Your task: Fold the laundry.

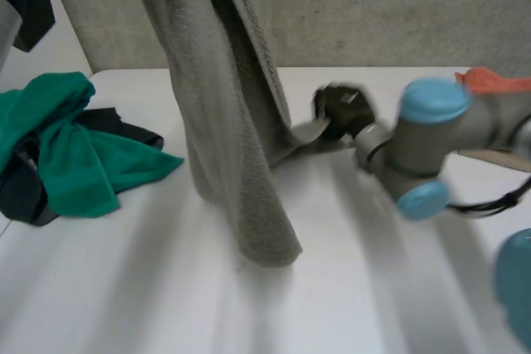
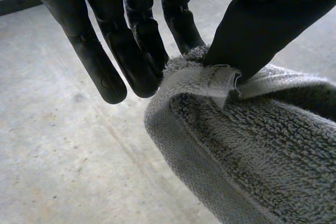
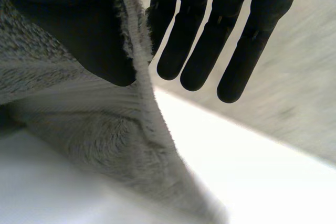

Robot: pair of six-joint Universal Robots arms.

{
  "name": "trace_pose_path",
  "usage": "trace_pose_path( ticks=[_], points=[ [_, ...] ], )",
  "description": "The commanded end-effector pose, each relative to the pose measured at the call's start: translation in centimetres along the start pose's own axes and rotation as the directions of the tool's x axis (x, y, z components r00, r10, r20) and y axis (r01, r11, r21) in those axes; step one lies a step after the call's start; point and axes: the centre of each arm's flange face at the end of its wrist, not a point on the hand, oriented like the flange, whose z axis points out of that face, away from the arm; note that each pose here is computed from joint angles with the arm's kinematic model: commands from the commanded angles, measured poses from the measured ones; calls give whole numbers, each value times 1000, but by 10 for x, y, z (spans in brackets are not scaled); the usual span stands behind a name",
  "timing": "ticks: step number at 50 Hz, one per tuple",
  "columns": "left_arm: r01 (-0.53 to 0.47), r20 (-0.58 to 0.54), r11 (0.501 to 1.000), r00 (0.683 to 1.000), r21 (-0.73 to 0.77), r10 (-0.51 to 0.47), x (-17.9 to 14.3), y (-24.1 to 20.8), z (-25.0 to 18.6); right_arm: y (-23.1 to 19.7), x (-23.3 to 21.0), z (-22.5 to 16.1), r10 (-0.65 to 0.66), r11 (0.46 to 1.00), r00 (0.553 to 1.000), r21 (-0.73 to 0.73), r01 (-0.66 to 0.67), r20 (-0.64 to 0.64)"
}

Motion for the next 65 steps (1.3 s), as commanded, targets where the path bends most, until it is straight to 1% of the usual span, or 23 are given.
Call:
trace_pose_path(
  ticks=[1, 6, 7, 11, 15, 18, 23, 26, 29, 33, 36, 37, 38, 40, 41, 42, 44, 45, 48, 51, 55, 58, 65],
  points=[
    [-65, 107, 997, 992, -40, 69, -30, 12, 10, -130, 125, -62, -199, 965, 941, 110, 237, -274],
    [-114, 167, 984, 976, -139, 137, -60, 30, 12, -177, 128, -106, -406, 898, 871, 57, 437, -276],
    [-119, 175, 979, 974, -163, 147, -64, 34, 12, -189, 126, -118, -461, 871, 842, 39, 490, -280],
    [-128, 194, 950, 963, -284, 187, -84, 54, 8, -219, 128, -149, -556, 809, 761, -10, 587, -334],
    [-97, 154, 895, 972, -434, 180, -89, 90, 1, -244, 125, -180, -598, 772, 707, -34, 635, -377],
    [-60, 94, 833, 987, -550, 133, -82, 124, -5, -242, 125, -184, -605, 774, 708, -61, 630, -363],
    [-13, 52, 714, 996, -700, 69, -73, 183, -11, -207, 124, -165, -652, 757, 717, -177, 629, -244],
    [1, 45, 664, 998, -748, 49, -71, 221, -9, -177, 120, -142, -679, 731, 716, -239, 639, -161],
    [4, 44, 655, 998, -755, 44, -71, 241, -1, -160, 120, -125, -694, 711, 705, -290, 641, -144],
    [-7, 39, 691, 998, -723, 52, -73, 263, 22, -143, 126, -96, -705, 703, 686, -301, 645, -177],
    [-42, 54, 788, 994, -614, 95, -78, 268, 54, -144, 131, -74, -716, 698, 652, -248, 671, -249],
    [-54, 62, 815, 992, -577, 109, -79, 267, 63, -150, 135, -61, -716, 691, 622, -201, 694, -316],
    [-86, 87, 873, 986, -480, 144, -83, 263, 83, -155, 136, -56, -710, 689, 607, -172, 704, -356],
    [-130, 130, 928, 974, -349, 185, -89, 254, 105, -168, 138, -45, -685, 678, 573, -104, 728, -450],
    [-145, 149, 941, 969, -306, 198, -92, 250, 112, -186, 137, -37, -636, 657, 544, -15, 753, -547],
    [-185, 206, 963, 952, -194, 224, -101, 238, 128, -196, 137, -34, -606, 640, 532, 35, 767, -591],
    [-225, 274, 971, 931, -84, 240, -110, 226, 141, -214, 138, -31, -533, 596, 511, 131, 793, -674],
    [-260, 332, 966, 912, 16, 240, -117, 213, 150, -230, 137, -30, -455, 540, 502, 220, 812, -735],
    [-287, 389, 953, 892, 99, 229, -124, 202, 156, -241, 134, -31, -377, 477, 510, 310, 823, -773],
    [-274, 409, 955, 889, 113, 206, -129, 203, 156, -237, 134, -29, -373, 490, 534, 328, 808, -758],
    [-212, 376, 976, 909, 40, 182, -123, 224, 145, -218, 133, -26, -386, 553, 587, 331, 765, -712],
    [-158, 320, 985, 932, -65, 171, -108, 255, 125, -190, 130, -23, -424, 623, 638, 305, 721, -642],
    [-79, 200, 955, 970, -285, 140, -71, 302, 70, -105, 118, -17, -532, 745, 742, 191, 639, -408]
  ],
)
